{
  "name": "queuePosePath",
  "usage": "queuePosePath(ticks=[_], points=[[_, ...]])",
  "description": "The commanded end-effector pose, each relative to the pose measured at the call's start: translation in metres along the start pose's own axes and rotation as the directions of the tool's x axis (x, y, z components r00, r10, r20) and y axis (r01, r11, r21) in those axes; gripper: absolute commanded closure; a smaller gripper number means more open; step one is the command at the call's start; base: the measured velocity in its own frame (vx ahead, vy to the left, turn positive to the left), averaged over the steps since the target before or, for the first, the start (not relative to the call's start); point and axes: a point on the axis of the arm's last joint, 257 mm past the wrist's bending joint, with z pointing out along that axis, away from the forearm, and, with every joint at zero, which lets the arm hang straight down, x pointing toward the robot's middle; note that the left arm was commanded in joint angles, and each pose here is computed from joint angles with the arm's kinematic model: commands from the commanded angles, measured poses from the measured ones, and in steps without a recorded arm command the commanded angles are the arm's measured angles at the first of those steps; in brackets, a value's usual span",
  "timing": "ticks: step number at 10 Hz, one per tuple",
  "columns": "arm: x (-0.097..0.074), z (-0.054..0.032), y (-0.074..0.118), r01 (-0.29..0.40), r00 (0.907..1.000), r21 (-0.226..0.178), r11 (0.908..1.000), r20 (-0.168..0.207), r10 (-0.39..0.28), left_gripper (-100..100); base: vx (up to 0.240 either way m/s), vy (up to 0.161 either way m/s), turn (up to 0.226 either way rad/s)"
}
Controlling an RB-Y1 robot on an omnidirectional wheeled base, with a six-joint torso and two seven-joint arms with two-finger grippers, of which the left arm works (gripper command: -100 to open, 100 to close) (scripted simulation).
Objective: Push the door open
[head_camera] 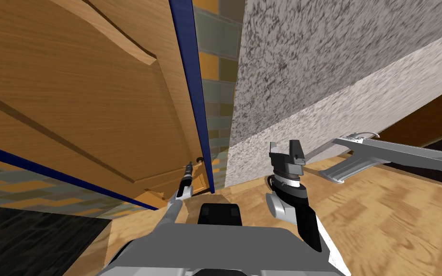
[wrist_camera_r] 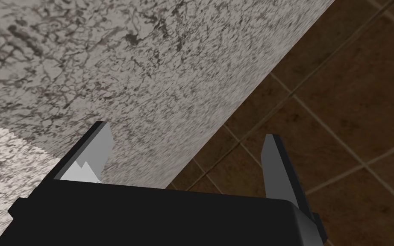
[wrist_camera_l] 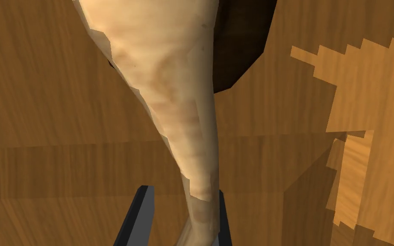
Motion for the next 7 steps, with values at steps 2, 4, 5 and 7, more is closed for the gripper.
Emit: queuePosePath(ticks=[2,4,5,7], points=[[-0.033,0.0114,-0.017,-0.019,0.9958,0.046,0.9988,0.09,0.015,100,0.01,0.079,-0.171],[-0.042,0.0128,-0.018,-0.024,0.9925,0.051,0.9984,0.121,0.018,100,0.015,0.065,-0.069],[-0.052,0.0139,-0.019,-0.029,0.9882,0.054,0.9981,0.152,0.021,100,0.013,0.065,-0.189],[-0.071,0.0149,-0.021,-0.038,0.9761,0.059,0.9975,0.216,0.025,100,0.007,0.09,-0.191]])
